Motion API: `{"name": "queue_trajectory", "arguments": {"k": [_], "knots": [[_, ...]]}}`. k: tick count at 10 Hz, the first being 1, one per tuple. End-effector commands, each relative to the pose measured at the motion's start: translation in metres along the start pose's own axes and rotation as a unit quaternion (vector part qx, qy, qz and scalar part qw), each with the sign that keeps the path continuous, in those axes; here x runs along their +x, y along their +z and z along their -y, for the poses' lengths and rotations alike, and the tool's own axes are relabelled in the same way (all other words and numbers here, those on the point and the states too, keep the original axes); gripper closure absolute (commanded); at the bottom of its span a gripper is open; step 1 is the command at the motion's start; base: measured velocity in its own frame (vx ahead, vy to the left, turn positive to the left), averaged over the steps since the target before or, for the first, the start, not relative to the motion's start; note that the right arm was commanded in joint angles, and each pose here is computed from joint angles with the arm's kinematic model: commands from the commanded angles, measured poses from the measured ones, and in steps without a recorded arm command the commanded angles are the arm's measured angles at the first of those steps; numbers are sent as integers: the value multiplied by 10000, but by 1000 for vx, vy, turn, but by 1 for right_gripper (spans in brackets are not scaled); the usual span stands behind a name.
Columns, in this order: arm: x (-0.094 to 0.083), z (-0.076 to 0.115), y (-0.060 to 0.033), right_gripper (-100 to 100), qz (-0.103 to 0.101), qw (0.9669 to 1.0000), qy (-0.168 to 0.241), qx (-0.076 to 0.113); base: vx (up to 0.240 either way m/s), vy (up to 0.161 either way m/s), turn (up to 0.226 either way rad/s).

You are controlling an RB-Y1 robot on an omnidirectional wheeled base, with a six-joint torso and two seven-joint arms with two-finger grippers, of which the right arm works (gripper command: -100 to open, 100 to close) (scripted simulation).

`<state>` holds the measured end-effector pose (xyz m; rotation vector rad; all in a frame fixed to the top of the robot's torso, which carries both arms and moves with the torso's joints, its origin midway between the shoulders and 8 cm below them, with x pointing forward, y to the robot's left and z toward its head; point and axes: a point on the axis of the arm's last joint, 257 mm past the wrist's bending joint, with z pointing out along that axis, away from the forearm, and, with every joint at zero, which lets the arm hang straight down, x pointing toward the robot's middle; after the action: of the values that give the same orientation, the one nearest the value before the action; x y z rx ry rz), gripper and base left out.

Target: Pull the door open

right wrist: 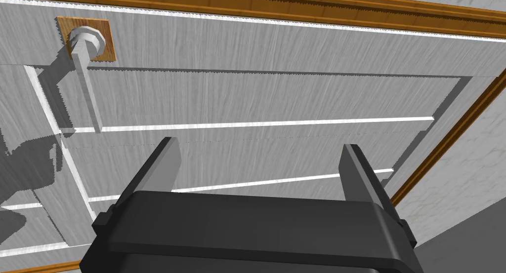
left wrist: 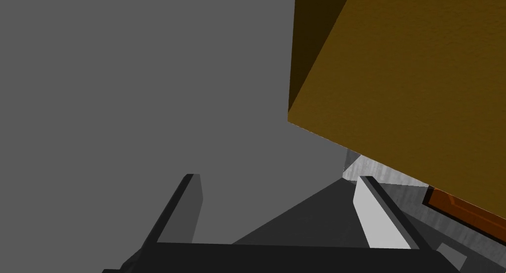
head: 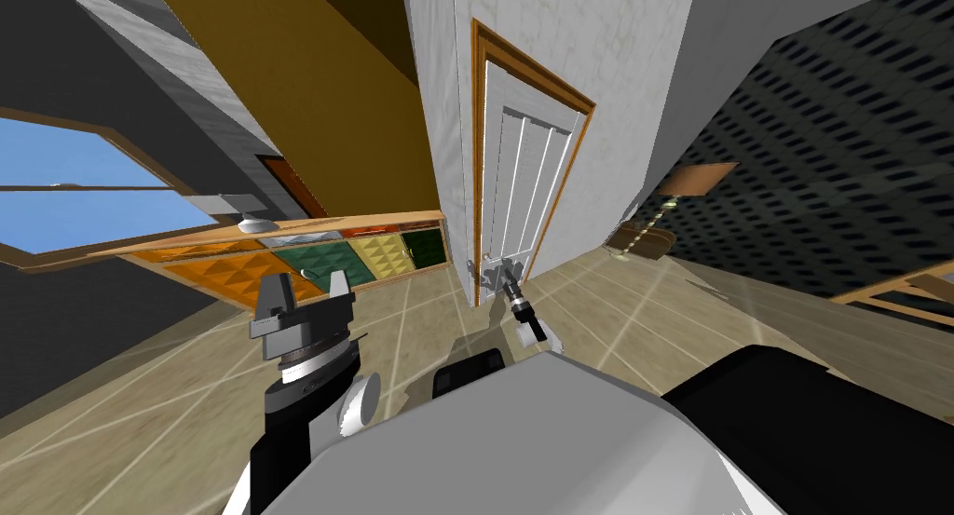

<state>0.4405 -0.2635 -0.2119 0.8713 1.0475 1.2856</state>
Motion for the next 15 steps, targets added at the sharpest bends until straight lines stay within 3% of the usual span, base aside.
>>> {"name": "queue_trajectory", "arguments": {"k": [1,7,8,9,10,15], "knots": [[-15,112,-35,-100,-7,9999,32,101,42,-38,45],[-59,518,-115,-100,-46,9990,185,411,41,-36,56],[-73,541,-92,-100,-61,9990,232,389,51,-43,58],[-80,643,-147,-100,-50,9984,230,511,39,-42,50],[-97,668,-126,-100,-63,9984,275,494,48,-44,77],[-192,1072,-278,-100,-38,9955,380,872,49,-44,65]]}}
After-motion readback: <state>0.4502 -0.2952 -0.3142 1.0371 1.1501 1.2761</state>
